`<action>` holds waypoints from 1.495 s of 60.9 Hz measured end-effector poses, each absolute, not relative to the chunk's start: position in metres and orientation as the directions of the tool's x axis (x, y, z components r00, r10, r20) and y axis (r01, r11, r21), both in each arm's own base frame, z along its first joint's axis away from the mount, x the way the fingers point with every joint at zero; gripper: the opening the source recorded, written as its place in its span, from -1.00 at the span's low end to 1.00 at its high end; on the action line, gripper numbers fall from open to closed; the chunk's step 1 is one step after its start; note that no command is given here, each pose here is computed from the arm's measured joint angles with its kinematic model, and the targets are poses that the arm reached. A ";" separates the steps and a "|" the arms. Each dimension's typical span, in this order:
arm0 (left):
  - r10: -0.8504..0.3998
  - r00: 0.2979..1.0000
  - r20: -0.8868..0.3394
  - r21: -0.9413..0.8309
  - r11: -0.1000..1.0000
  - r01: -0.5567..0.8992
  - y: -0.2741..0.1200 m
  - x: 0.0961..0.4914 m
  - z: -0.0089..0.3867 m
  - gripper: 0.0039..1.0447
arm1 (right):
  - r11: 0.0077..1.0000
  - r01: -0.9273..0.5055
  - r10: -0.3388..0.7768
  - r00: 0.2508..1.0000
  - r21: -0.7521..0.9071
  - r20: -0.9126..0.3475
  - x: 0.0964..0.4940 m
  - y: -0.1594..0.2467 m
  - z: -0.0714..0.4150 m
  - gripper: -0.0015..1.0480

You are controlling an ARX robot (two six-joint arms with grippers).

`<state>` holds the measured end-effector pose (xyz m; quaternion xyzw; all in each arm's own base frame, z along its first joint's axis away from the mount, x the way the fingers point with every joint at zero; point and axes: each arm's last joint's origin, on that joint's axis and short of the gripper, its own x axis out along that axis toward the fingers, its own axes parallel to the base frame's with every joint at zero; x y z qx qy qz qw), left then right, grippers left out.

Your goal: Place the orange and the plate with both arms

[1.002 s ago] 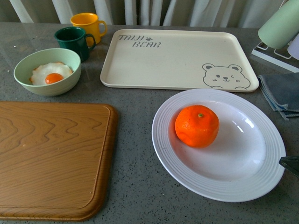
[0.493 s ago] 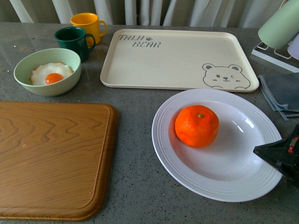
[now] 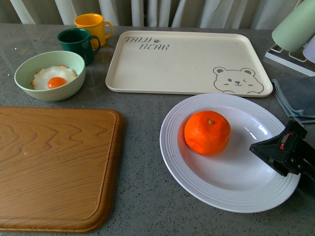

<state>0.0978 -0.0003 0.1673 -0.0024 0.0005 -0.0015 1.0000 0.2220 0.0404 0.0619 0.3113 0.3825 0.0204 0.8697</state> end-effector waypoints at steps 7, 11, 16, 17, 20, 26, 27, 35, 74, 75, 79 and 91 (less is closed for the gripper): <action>-0.003 1.000 -0.001 -0.005 1.000 0.003 0.000 0.098 0.167 0.83 | 0.808 0.205 0.277 0.696 0.553 -0.662 0.221 0.042 0.059 0.28; -0.003 1.000 -0.001 -0.005 1.000 0.003 0.000 0.098 0.167 0.83 | 0.809 0.204 0.279 0.692 0.551 -0.666 0.221 0.043 0.058 0.08; -0.003 1.000 -0.001 -0.005 1.000 0.003 0.000 0.098 0.167 0.83 | 0.809 0.207 0.277 0.690 0.550 -0.668 0.221 0.044 0.058 -0.20; -0.003 1.000 -0.001 -0.005 1.000 0.003 0.000 0.098 0.167 0.83 | 0.809 0.208 0.277 0.690 0.550 -0.668 0.221 0.044 0.058 -0.26; -0.003 1.000 -0.001 -0.005 1.000 0.003 0.000 0.098 0.167 0.83 | 0.808 0.209 0.277 0.689 0.550 -0.669 0.221 0.044 0.057 -0.38; -0.003 1.000 -0.001 -0.005 1.000 0.003 0.000 0.098 0.167 0.83 | 0.793 0.226 0.279 0.690 0.566 -0.668 0.221 0.044 0.058 -0.62; -0.003 1.000 -0.001 -0.005 1.000 0.003 0.000 0.098 0.167 0.83 | 0.789 0.226 0.282 0.693 0.572 -0.663 0.222 0.044 0.059 -0.66; -0.003 1.000 -0.001 -0.005 1.000 0.003 0.000 0.098 0.167 0.83 | 0.762 0.227 0.300 0.706 0.607 -0.641 0.226 0.046 0.063 -0.81; -0.003 1.000 -0.001 -0.005 1.000 0.003 0.000 0.098 0.167 0.83 | 0.665 0.247 0.321 0.757 0.705 -0.569 0.219 0.034 0.086 -0.93; -0.003 1.000 -0.001 -0.005 1.000 0.003 0.000 0.098 0.167 0.83 | 0.661 0.248 0.321 0.760 0.708 -0.566 0.219 0.033 0.087 -0.93; -0.003 1.000 -0.001 -0.005 1.000 0.003 0.000 0.098 0.167 0.83 | 0.650 0.243 0.324 0.769 0.720 -0.551 0.219 0.033 0.089 -0.93; -0.003 1.000 -0.001 -0.005 1.000 0.003 0.000 0.098 0.167 0.83 | 0.606 0.218 0.352 0.790 0.765 -0.503 0.221 0.034 0.096 -0.93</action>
